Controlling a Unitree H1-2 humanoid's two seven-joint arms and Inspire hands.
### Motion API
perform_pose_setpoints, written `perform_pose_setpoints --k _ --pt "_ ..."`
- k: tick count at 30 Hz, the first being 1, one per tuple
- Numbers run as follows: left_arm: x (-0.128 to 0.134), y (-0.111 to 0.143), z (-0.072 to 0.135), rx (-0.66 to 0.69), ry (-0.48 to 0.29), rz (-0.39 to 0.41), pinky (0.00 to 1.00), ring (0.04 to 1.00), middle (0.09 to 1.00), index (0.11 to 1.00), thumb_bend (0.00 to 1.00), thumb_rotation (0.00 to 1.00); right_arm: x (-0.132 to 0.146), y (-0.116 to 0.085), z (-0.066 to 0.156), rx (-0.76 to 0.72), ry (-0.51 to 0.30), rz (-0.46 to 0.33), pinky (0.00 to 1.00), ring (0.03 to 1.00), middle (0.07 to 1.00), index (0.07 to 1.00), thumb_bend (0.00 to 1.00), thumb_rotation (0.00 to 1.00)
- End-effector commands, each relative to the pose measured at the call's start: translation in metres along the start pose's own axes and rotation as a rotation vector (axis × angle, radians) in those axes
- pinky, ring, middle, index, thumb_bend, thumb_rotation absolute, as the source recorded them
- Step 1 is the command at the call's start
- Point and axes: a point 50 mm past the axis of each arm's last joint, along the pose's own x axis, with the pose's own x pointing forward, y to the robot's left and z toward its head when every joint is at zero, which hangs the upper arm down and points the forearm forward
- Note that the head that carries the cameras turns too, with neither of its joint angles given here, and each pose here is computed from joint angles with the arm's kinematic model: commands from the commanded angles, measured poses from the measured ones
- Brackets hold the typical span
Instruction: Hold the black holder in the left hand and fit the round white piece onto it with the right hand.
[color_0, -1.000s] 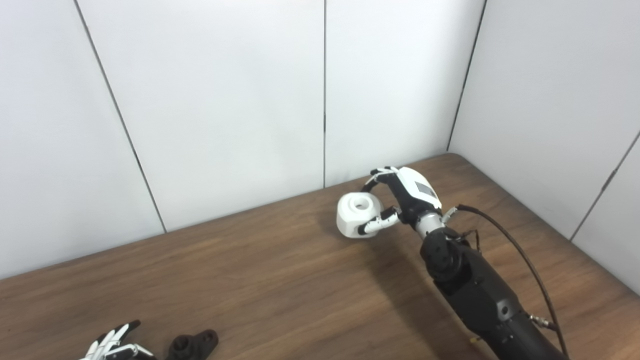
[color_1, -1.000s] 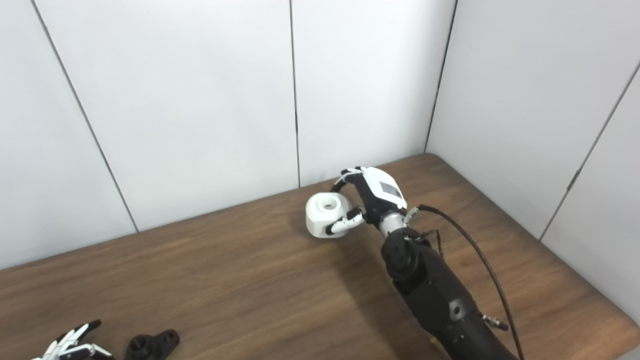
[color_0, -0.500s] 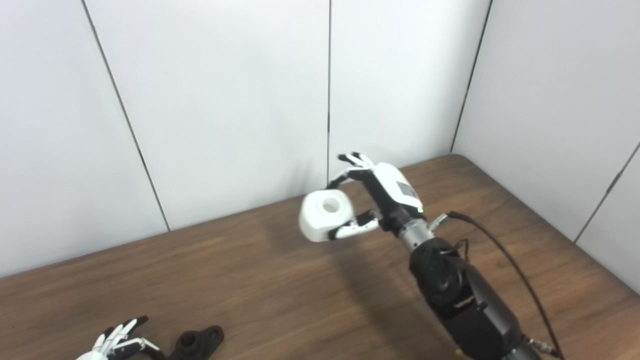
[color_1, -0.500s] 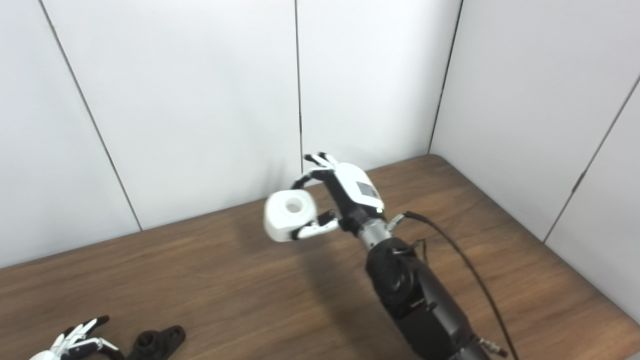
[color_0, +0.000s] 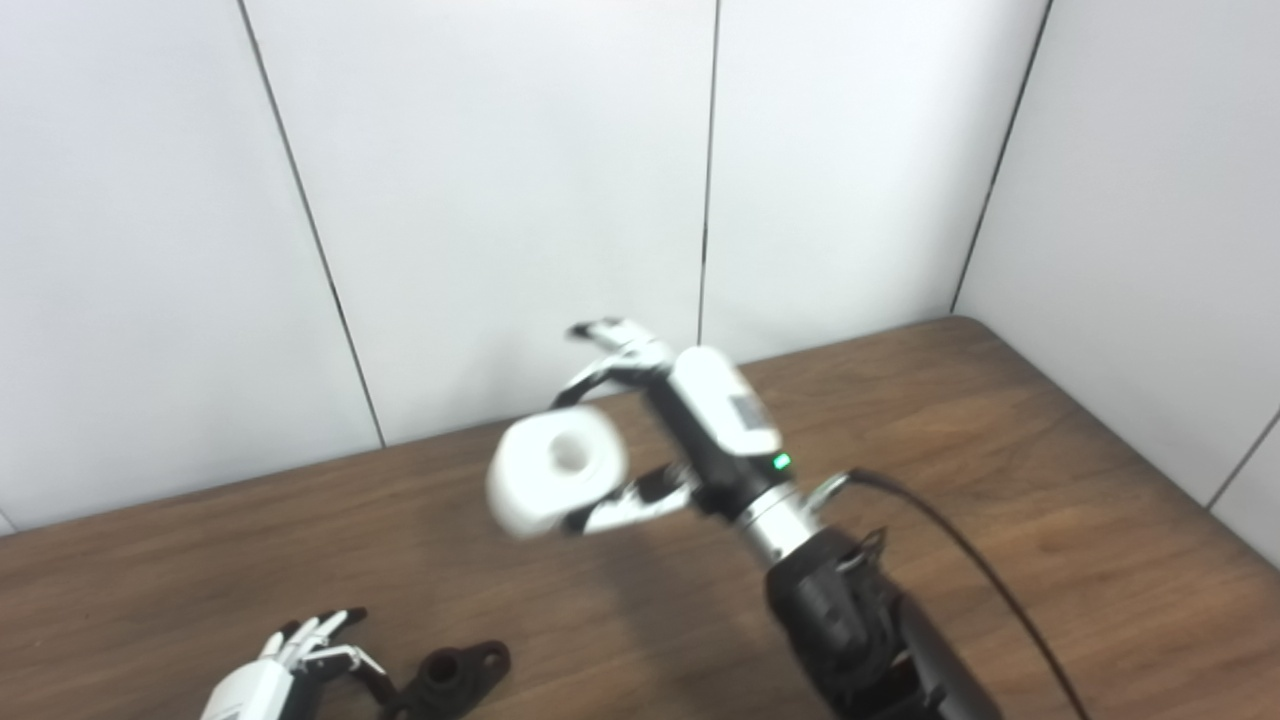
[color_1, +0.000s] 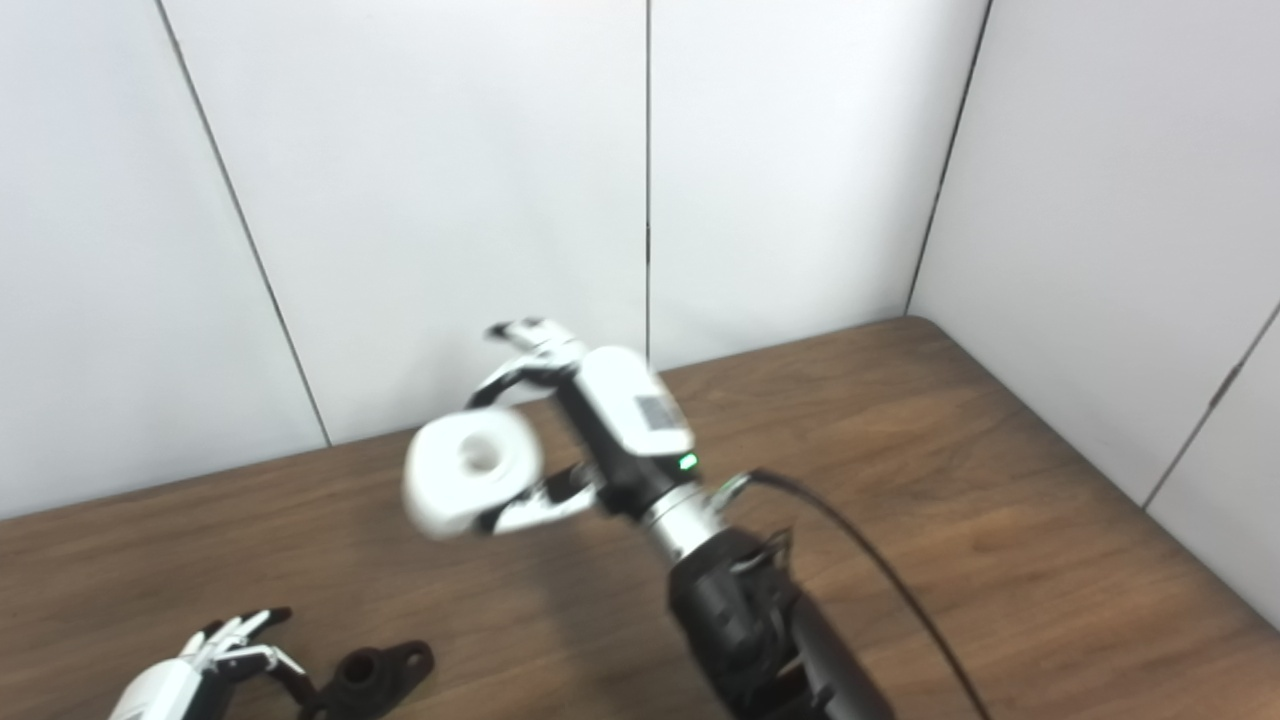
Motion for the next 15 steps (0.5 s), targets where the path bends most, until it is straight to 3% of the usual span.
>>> perform_pose_setpoints --k 1,9,15 --pt "0.003 0.01 0.011 0.028 -0.021 0.032 1.0 0.963 0.918 0.482 0.52 0.05 0.002 -0.006 0.021 -0.003 -0.087 -0.031 0.7 0.904 0.864 0.478 0.51 0.14" --pt "0.002 0.005 0.023 0.008 -0.037 0.078 1.0 0.941 0.897 0.481 0.52 0.05 -0.011 0.022 0.046 0.051 -0.128 0.09 0.72 0.898 0.869 0.476 0.51 0.14" --pt "0.002 0.006 0.032 0.008 -0.033 0.067 1.0 0.946 0.905 0.481 0.52 0.05 -0.019 0.028 0.056 0.087 -0.131 0.148 0.74 0.895 0.871 0.476 0.51 0.14"
